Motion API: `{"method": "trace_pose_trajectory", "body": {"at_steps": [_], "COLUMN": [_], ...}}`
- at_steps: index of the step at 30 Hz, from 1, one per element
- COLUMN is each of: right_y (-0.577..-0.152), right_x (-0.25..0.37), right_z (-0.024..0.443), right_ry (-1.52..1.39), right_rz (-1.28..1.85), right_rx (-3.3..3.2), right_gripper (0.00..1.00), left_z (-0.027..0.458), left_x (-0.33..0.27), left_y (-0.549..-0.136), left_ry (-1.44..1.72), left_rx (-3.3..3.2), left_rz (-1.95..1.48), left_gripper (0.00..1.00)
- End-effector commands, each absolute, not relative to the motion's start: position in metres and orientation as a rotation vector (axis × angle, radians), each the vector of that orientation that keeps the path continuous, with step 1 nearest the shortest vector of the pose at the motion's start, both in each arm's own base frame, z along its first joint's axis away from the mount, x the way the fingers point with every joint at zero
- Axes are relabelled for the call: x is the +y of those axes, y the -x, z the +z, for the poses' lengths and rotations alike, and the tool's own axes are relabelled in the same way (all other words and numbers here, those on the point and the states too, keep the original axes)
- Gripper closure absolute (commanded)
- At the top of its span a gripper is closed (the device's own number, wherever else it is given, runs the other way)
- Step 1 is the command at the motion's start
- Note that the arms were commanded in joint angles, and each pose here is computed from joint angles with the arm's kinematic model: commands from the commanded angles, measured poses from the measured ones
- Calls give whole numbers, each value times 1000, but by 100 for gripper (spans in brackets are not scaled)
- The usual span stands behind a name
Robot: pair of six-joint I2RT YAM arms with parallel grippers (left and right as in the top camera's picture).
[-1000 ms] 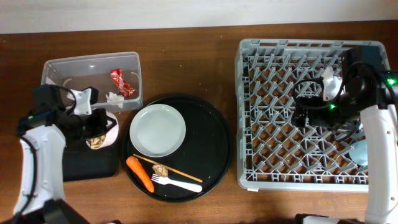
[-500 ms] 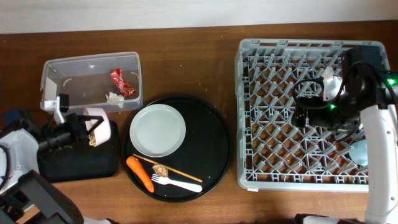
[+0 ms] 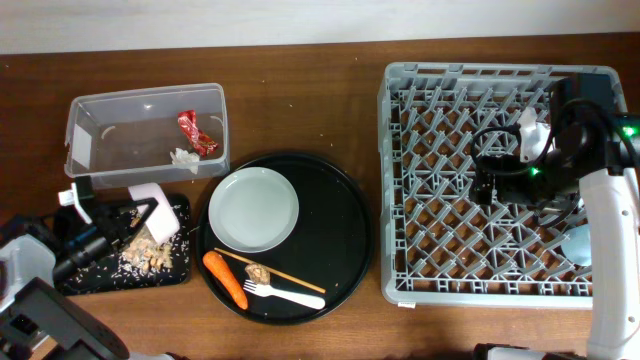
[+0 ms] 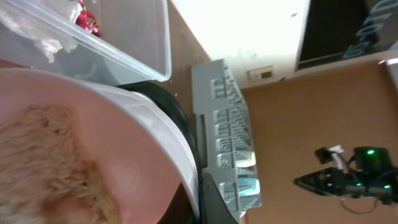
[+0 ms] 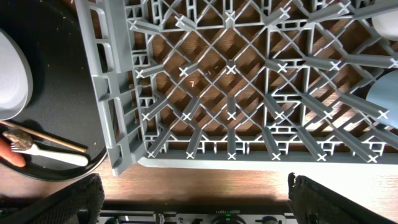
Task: Sort waste into correct bins and load items into the dishwasher rack
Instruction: 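Tip the pink bowl with the left gripper to empty it onto the tray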
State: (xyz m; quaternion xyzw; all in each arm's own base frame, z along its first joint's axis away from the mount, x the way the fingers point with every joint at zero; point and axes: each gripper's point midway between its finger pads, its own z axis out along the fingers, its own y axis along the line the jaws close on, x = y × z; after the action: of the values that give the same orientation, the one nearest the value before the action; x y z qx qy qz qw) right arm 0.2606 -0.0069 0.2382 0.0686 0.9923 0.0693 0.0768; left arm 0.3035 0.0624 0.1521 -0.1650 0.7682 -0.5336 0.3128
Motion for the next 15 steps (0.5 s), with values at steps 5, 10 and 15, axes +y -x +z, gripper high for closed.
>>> {"method": "trace_pose_trajectory", "body": {"at_steps": [5,10,15], "right_y": [-259,-259,-259], "right_x": [-11,-11,-11], "right_z": [239,239,239], "right_ry": [-220,-220,-219], "right_rz": [177,177,177], "right_rx": [2971,2971,2972], "right_gripper": [1,2,2], "left_z": [168,170,175], "left_x": [66,66,65], "left_y": [-305,-305,-305], "left_ry": [437,478,716], "left_rx": [1897,1885,1855], "left_rz": [-1471,-1506,-1675], "left_gripper": [100,100,100]}}
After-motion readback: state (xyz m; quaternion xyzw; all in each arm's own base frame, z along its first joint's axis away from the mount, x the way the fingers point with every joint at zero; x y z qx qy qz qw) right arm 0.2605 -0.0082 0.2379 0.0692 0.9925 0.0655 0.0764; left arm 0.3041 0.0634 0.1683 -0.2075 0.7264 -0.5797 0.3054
